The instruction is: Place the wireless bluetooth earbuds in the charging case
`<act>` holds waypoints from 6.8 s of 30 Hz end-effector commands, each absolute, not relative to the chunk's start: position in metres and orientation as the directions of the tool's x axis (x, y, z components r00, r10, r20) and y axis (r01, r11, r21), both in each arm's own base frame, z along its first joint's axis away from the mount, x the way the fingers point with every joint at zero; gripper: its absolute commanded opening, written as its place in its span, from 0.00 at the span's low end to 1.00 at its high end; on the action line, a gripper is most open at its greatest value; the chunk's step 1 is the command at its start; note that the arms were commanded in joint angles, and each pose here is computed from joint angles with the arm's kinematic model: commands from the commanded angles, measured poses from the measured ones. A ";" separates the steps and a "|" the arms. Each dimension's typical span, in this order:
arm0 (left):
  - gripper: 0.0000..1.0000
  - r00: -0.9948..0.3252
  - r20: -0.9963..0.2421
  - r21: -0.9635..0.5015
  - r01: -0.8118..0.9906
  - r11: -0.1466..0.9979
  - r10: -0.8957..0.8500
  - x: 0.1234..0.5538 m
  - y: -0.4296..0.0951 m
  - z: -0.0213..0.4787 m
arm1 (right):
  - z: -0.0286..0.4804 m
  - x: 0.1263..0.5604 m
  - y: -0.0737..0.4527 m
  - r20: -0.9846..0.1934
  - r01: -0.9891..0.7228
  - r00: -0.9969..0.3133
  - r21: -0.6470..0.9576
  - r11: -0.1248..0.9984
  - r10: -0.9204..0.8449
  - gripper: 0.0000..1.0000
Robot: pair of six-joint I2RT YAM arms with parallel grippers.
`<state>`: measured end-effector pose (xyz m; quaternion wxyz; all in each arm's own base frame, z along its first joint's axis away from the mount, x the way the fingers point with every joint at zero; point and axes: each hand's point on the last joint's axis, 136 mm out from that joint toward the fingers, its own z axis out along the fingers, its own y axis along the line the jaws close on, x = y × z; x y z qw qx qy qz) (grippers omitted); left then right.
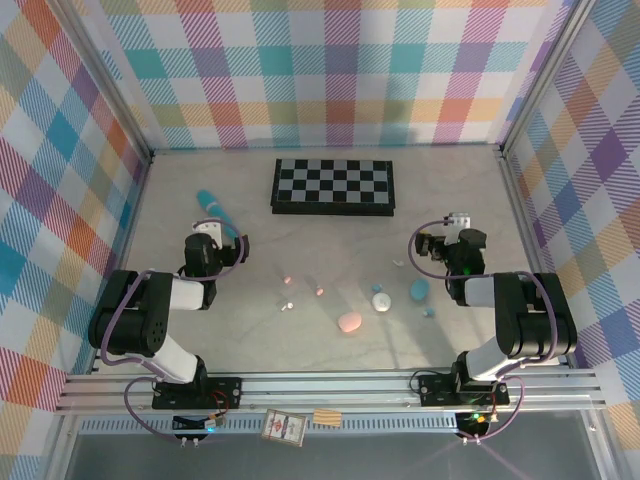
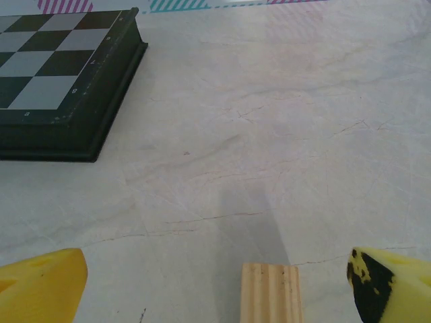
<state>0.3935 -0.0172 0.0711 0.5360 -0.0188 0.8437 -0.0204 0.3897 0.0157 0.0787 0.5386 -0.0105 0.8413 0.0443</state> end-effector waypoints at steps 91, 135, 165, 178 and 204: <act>1.00 -0.288 -0.896 -0.126 0.895 0.427 0.339 0.223 -0.276 0.184 | 0.029 0.245 0.085 -0.409 0.238 -0.880 0.058 0.969 0.241 0.63; 1.00 -0.274 -0.920 -0.200 0.943 0.267 0.279 0.199 -0.292 0.213 | 0.179 0.220 0.222 -0.657 -0.714 -0.656 0.382 0.586 -0.371 0.33; 0.71 -0.269 -0.932 -0.318 0.928 -0.195 0.242 0.143 -0.320 0.261 | 0.247 0.139 0.280 -0.751 -0.928 -0.315 0.372 0.023 -0.581 0.27; 0.47 -0.275 -0.938 -0.316 0.927 -0.200 0.210 0.144 -0.323 0.270 | 0.246 0.137 0.284 -0.757 -0.932 -0.297 0.362 0.006 -0.582 0.26; 0.29 -0.267 -0.945 -0.305 0.930 -0.208 0.188 0.142 -0.322 0.272 | 0.238 0.135 0.281 -0.756 -0.938 -0.285 0.345 0.010 -0.590 0.27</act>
